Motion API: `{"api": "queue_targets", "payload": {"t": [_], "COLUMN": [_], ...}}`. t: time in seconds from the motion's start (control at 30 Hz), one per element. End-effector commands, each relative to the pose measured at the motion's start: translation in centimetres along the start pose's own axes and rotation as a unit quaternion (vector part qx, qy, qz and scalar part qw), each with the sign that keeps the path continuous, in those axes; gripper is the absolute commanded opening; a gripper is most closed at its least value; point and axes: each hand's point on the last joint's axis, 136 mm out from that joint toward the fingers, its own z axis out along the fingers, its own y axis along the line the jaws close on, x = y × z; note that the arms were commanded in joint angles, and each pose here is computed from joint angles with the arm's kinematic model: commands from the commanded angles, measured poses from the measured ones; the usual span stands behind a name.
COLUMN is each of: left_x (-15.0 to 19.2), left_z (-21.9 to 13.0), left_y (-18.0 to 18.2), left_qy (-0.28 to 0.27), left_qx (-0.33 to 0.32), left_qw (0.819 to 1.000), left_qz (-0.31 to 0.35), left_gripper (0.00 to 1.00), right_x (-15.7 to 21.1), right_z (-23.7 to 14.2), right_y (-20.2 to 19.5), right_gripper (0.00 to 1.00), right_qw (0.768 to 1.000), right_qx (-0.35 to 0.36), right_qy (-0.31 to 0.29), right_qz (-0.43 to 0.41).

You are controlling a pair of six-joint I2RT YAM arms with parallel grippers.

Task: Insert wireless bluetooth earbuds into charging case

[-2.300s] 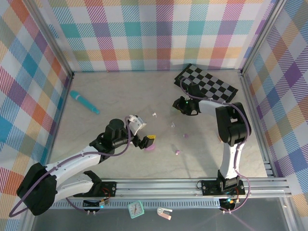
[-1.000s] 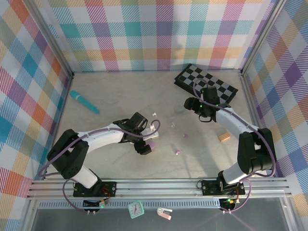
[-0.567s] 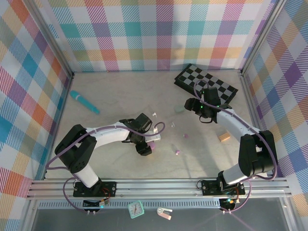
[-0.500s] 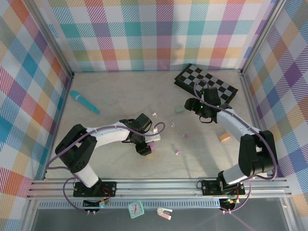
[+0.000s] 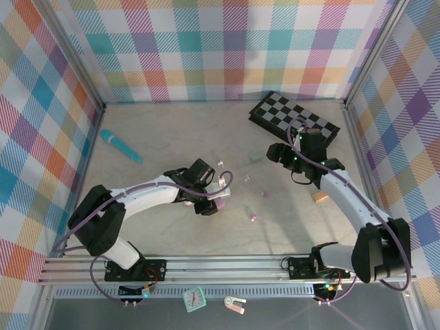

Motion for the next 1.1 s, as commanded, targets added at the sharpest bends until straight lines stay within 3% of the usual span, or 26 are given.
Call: {"api": "queue_targets", "payload": {"t": [0.0, 0.23, 0.5, 1.07], "left_x": [-2.2, -6.7, -9.5, -11.7], "left_z": [-1.2, -4.2, -6.4, -7.6], "left_y": [-0.7, -0.2, 0.3, -0.7], "left_qy": [-0.057, -0.171, -0.232, -0.274], "left_qx": [0.003, -0.029, -0.051, -0.027], "left_qw": [0.998, 0.983, 0.968, 0.958], "left_qz": [0.024, 0.058, 0.08, 0.087], "left_gripper": [0.44, 0.42, 0.42, 0.43], "right_x": [2.4, 6.0, 10.0, 10.9], "right_z": [-1.4, -3.7, -4.7, -2.7], "right_y": [1.4, 4.5, 7.7, 12.0], "right_gripper": [0.72, 0.72, 0.69, 0.65], "right_qw": [0.997, 0.98, 0.94, 0.927], "right_qx": [-0.051, -0.163, -0.279, -0.306], "right_qy": [0.044, 0.105, 0.194, 0.217], "right_qz": [0.023, 0.045, 0.021, -0.029]}}
